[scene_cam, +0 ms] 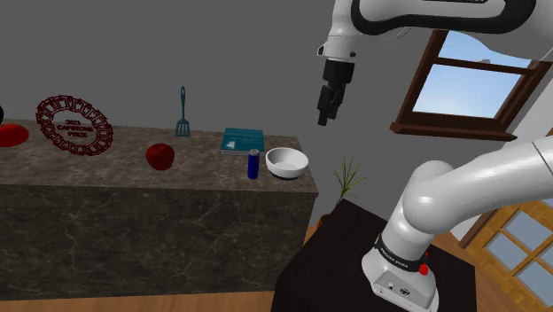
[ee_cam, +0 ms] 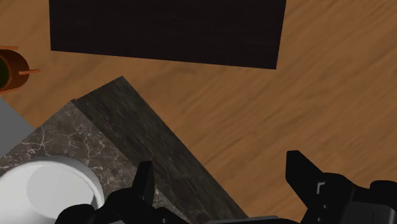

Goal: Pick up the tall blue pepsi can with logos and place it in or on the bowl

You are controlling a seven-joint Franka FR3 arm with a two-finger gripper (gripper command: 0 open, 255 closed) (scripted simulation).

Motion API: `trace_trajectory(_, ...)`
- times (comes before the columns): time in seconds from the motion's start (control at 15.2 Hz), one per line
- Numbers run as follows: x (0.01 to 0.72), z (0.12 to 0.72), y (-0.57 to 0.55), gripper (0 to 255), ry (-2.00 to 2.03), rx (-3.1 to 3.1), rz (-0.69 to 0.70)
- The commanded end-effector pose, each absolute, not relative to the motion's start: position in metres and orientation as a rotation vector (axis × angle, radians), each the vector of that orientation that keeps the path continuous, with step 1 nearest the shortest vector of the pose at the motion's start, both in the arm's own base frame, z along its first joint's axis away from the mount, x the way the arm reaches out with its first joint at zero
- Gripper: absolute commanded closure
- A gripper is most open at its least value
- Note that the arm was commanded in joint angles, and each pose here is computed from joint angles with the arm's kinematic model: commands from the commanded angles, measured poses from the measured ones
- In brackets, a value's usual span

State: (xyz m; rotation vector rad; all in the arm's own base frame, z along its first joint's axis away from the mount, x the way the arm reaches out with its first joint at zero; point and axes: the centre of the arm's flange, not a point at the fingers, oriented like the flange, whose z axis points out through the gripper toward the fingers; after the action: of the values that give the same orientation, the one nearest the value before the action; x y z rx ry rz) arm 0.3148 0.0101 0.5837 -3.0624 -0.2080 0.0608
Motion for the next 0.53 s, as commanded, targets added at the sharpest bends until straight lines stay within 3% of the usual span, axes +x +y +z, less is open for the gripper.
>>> trace_trajectory(0.0, 0.315, 0.584, 0.01, 0, -0.208, -3.062, 0.061)
trace_trajectory(0.46, 0.384, 0.525, -0.002, 0, -0.163, -3.077, 0.054)
